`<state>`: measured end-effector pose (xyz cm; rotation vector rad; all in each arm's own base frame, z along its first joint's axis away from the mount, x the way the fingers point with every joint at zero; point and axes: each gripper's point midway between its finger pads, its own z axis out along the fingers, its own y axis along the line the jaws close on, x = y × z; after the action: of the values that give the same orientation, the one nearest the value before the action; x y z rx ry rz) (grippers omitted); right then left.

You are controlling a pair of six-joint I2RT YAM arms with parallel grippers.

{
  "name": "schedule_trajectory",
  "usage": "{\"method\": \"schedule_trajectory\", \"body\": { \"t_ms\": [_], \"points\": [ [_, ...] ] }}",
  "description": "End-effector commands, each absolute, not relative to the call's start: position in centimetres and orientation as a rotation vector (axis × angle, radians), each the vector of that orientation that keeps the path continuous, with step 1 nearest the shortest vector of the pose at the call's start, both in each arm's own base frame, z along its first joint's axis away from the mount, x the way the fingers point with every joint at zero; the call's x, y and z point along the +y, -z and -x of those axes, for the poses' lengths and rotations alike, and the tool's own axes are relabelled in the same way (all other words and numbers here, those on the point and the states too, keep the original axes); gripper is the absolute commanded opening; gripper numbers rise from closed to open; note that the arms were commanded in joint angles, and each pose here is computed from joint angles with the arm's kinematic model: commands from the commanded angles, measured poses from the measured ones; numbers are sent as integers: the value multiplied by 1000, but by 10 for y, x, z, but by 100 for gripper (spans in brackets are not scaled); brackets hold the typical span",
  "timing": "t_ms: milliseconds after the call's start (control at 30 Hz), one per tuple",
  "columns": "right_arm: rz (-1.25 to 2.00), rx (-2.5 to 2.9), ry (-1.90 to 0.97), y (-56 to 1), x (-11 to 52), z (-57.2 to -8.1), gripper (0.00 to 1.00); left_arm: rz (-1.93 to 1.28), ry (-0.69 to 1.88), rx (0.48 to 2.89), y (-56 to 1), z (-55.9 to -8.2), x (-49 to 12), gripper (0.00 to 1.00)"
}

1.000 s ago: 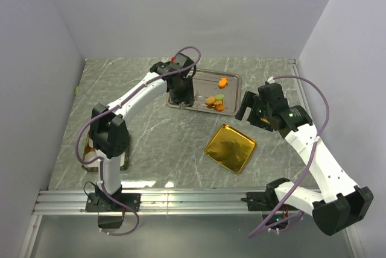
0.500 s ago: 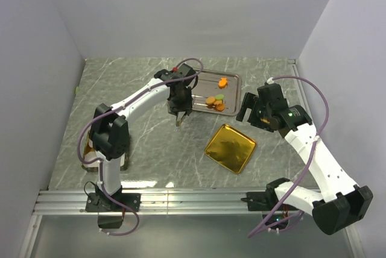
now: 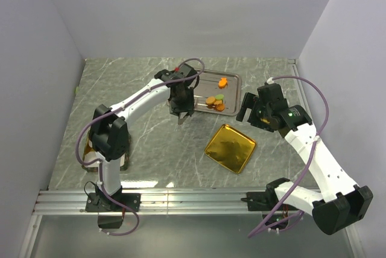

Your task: Pack the cookies

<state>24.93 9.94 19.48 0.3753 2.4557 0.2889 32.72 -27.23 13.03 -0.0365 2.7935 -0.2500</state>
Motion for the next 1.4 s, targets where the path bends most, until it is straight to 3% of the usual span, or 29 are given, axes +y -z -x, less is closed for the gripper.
{"method": "schedule_trajectory", "body": {
  "t_ms": [0, 767, 900, 1033, 1233, 1367],
  "points": [
    [-371, 2436, -282, -198, 98, -251, 100, -20, 304, 2789, -141, -327, -290, 54],
    [-354, 2452, -289, -193, 101, -254, 100, -26, 129, 2791, -130, -345, -280, 53],
    [-351, 2451, -296, -193, 103, -256, 100, -31, 135, 2784, -129, -345, -281, 49],
    [-347, 2454, -304, -193, 104, -256, 100, -39, 130, 2782, -131, -346, -281, 39],
    [-340, 2445, -309, -198, 105, -257, 100, -37, 112, 2747, -151, -351, -274, 37],
    [-333, 2440, -321, -203, 107, -259, 100, 45, 137, 2653, -194, -361, -257, 36]
  ]
}}
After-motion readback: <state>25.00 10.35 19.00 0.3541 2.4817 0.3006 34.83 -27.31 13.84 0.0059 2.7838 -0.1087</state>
